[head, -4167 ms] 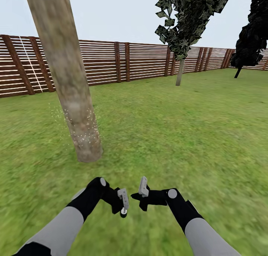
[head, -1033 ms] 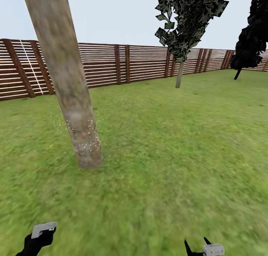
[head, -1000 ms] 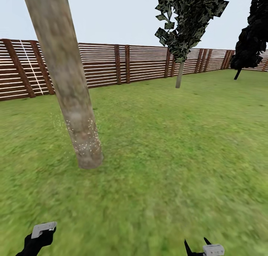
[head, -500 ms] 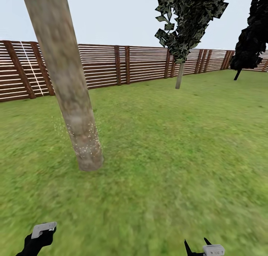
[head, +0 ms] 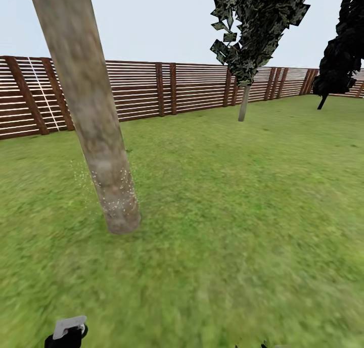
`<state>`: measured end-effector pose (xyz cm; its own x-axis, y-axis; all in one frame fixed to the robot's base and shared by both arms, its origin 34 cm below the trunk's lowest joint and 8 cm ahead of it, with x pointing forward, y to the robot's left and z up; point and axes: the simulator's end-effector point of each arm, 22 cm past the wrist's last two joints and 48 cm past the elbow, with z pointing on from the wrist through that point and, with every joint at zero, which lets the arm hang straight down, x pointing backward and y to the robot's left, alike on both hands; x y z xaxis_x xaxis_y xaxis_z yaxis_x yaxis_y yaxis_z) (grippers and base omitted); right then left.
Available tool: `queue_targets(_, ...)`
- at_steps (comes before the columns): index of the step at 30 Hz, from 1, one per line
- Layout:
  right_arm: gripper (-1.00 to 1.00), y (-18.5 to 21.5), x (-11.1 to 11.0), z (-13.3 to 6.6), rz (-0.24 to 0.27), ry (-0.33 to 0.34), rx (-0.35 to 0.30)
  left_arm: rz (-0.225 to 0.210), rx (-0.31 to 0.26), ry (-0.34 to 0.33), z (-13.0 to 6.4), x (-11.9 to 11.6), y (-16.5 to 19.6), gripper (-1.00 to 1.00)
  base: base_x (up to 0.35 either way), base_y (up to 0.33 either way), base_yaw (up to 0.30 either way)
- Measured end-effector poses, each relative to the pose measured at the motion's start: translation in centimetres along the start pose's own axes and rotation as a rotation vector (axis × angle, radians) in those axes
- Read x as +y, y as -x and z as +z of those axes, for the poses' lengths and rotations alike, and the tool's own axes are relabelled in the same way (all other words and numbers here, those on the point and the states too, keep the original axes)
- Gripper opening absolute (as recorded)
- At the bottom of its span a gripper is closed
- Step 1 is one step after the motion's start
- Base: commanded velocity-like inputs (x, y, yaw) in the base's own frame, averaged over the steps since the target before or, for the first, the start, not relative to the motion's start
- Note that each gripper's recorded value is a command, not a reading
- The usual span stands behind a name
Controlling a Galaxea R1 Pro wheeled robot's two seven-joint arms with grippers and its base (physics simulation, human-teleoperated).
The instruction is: In the garden, pick up the pesticide atomizer on the floor and spray pesticide onto both trees until each tree trunk is fully covered.
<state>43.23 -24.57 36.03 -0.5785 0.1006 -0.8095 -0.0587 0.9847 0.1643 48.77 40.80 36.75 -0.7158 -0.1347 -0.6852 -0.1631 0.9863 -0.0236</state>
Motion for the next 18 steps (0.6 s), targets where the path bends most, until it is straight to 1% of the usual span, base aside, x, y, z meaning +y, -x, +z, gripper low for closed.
queue_targets(2,1.00,-1.39,1.40,-0.44,0.036,0.020,0.030,-0.004,0.004,-0.004,0.01,-0.21,-0.22,-1.00,0.000,0.000,0.000)
queue_targets(3,1.00,-1.48,1.42,-0.48,0.039,0.020,0.032,-0.005,0.005,-0.004,0.01,-0.25,-0.26,-1.00,0.000,0.000,0.000)
queue_targets(7,1.00,-1.55,1.39,-0.53,0.040,0.020,0.034,-0.007,0.004,-0.003,0.00,-0.23,-0.26,-1.00,0.000,0.000,0.000)
queue_targets(10,1.00,-1.54,1.37,-0.52,0.039,0.020,0.034,-0.010,0.000,0.004,-0.03,0.22,-0.08,-1.00,0.000,0.000,0.000)
queue_targets(13,1.00,-1.54,1.36,-0.53,0.039,0.020,0.034,-0.011,-0.001,0.002,-0.01,0.04,-0.08,-1.00,0.000,0.000,0.000)
queue_targets(18,1.00,-1.53,1.36,-0.51,0.040,0.020,0.034,-0.006,-0.008,0.009,-0.04,0.47,0.29,-1.00,0.000,0.000,0.000)
